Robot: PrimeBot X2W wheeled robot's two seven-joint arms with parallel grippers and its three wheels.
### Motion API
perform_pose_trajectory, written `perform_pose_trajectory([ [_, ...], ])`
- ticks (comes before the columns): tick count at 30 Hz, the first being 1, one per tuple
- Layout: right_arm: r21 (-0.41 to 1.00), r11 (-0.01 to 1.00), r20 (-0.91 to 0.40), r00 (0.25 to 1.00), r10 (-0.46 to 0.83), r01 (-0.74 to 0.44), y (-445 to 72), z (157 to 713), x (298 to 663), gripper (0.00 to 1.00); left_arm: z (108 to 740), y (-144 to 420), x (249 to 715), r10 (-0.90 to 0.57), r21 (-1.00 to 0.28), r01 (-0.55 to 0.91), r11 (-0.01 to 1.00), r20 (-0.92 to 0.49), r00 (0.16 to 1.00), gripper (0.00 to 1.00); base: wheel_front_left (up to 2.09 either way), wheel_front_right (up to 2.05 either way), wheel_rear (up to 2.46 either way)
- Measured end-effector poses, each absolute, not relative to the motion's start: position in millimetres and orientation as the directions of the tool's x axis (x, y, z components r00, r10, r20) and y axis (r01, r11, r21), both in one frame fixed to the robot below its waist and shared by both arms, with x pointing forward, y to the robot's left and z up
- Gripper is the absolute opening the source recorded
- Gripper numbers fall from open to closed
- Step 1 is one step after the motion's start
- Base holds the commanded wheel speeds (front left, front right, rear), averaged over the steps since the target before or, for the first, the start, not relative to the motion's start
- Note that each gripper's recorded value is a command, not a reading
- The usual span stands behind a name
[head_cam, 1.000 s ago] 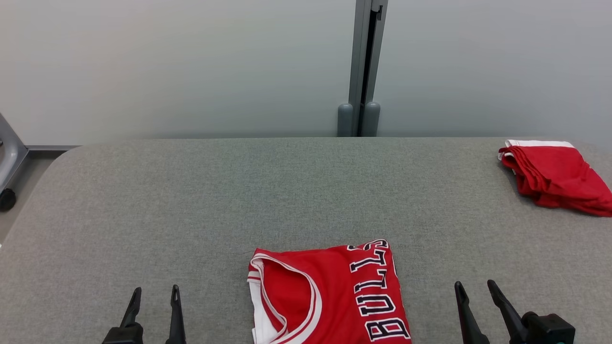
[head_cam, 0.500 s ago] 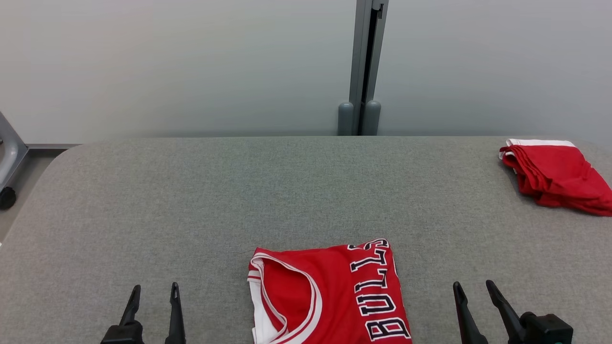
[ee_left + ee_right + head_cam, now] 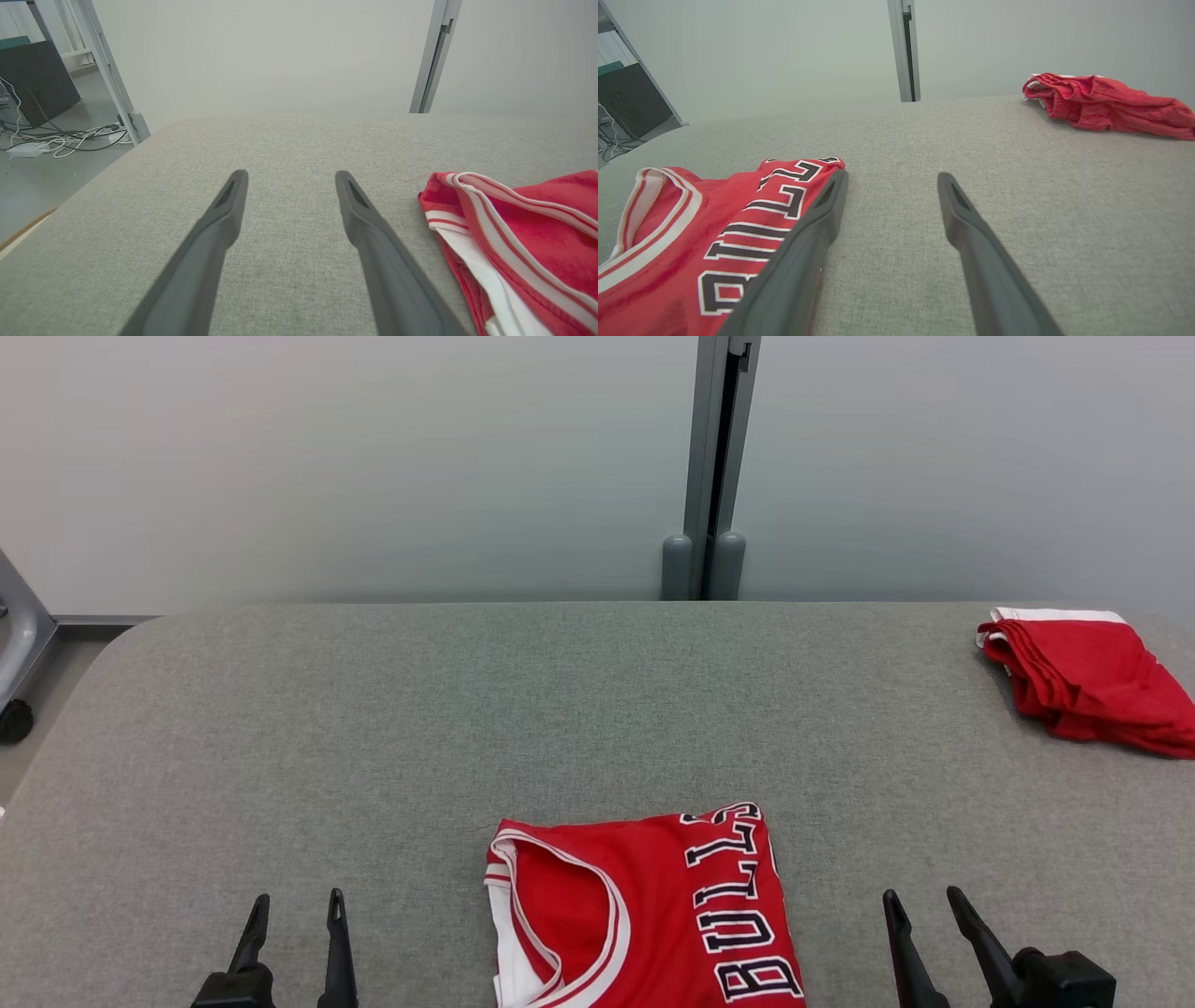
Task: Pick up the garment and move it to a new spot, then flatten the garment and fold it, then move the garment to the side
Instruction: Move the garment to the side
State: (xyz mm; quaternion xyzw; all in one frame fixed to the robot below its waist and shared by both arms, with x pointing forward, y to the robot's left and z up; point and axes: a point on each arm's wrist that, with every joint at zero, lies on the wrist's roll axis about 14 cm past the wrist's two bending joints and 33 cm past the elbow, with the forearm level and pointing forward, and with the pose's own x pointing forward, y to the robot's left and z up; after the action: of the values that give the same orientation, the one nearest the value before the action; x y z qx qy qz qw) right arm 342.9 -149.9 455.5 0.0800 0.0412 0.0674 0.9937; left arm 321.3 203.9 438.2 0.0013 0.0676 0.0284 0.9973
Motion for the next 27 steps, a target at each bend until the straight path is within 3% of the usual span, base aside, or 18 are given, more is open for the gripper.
perform_pose_trajectory([
  [9, 0.165, 0.976, -0.067, 0.985, 0.158, -0.145, -144.2, 456.8, 343.9, 1.0, 439.3, 207.1, 320.7, 0.066, 0.006, -0.065, 0.998, -0.131, 0.989, 1.0, 0.0, 0.0, 0.0],
  [16, 0.168, 0.946, -0.032, 0.958, 0.285, -0.276, -100.0, 469.9, 361.0, 1.0, 440.3, 208.2, 322.1, 0.07, 0.006, -0.07, 0.998, -0.128, 0.989, 1.0, 0.0, 0.0, 0.0],
  [21, 0.163, 0.926, -0.119, 0.925, 0.361, -0.341, -75.5, 459.1, 375.0, 1.0, 442.0, 208.7, 325.2, 0.072, 0.005, -0.072, 0.997, -0.123, 0.99, 1.0, 0.0, 0.0, 0.0],
  [27, 0.157, 0.928, -0.29, 0.882, 0.372, -0.339, -73.2, 417.5, 378.2, 1.0, 439.8, 211.6, 327.6, 0.084, 0.0, -0.085, 0.996, -0.132, 0.988, 1.0, 0.0, 0.0, 0.0],
])
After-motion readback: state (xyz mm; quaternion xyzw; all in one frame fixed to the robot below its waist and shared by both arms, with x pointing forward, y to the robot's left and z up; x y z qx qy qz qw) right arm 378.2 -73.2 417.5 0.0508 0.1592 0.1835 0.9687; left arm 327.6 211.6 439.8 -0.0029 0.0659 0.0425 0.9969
